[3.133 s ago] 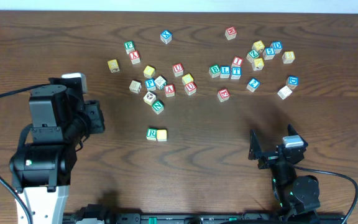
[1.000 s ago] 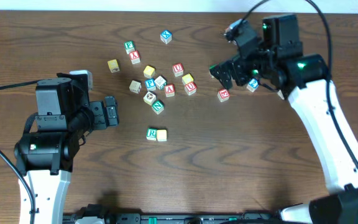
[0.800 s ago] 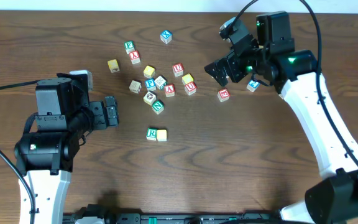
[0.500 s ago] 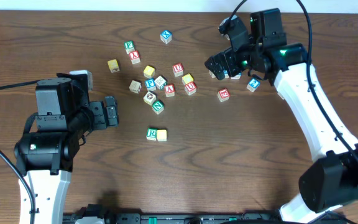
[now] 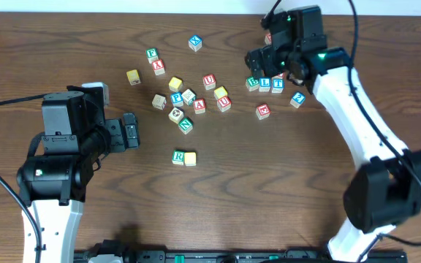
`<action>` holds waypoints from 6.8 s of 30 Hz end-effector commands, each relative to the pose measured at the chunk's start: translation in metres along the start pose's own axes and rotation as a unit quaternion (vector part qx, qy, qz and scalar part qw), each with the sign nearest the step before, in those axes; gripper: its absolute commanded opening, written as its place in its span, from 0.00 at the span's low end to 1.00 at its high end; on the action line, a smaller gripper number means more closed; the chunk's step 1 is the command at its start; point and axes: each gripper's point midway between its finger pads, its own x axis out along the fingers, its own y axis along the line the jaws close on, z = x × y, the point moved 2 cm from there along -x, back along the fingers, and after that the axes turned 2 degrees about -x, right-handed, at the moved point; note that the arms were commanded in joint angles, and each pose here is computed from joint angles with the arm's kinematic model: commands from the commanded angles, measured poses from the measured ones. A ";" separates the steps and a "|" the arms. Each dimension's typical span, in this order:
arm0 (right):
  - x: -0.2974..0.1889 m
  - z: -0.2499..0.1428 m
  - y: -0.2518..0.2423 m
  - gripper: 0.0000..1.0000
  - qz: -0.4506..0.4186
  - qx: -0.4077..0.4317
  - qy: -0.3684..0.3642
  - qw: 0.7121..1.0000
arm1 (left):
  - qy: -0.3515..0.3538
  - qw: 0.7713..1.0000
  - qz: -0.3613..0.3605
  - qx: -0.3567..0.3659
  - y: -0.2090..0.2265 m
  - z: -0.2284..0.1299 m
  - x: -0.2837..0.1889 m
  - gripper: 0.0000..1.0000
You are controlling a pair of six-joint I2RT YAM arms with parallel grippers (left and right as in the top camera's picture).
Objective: Spell out ROBOT
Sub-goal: 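Move the right gripper forward over the blocks near the blue B, then lower the right gripper onto the green B block and close, then lift and carry the B block with the right gripper toward the O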
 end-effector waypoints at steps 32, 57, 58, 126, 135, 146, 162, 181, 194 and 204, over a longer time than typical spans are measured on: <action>0.092 -0.058 0.010 0.99 0.001 0.038 0.092 0.995 | -0.008 1.000 -0.006 0.002 -0.002 0.006 -0.005 0.99; 0.099 -0.061 0.031 0.94 -0.022 0.007 0.098 0.995 | -0.008 1.000 -0.006 0.002 -0.002 0.006 -0.005 0.99; 0.099 -0.061 0.029 0.95 -0.028 0.006 0.099 0.995 | -0.008 1.000 -0.006 0.002 -0.002 0.006 -0.005 0.99; 0.130 -0.088 0.008 0.36 -0.063 0.039 0.123 0.990 | -0.008 1.000 -0.006 0.002 -0.002 0.006 -0.005 0.99; 0.130 -0.088 0.008 0.22 -0.063 0.039 0.124 0.990 | -0.008 1.000 -0.006 0.002 -0.002 0.006 -0.005 0.99; 0.130 -0.086 0.008 0.18 -0.063 0.039 0.120 0.990 | -0.008 1.000 -0.006 0.002 -0.002 0.006 -0.005 0.99; 0.062 -0.029 0.014 0.19 -0.064 0.064 0.069 0.993 | -0.008 1.000 -0.006 0.002 -0.002 0.006 -0.005 0.99; -0.016 -0.087 0.063 0.04 -0.076 0.177 0.208 0.959 | -0.008 1.000 -0.006 0.002 -0.002 0.006 -0.005 0.98; 0.018 -0.135 0.142 0.06 -0.049 0.165 0.213 0.962 | -0.008 1.000 -0.006 0.002 -0.002 0.006 -0.005 0.99; 0.023 -0.167 0.186 0.04 -0.030 0.132 0.223 0.965 | -0.008 1.000 -0.006 0.002 -0.002 0.006 -0.005 0.99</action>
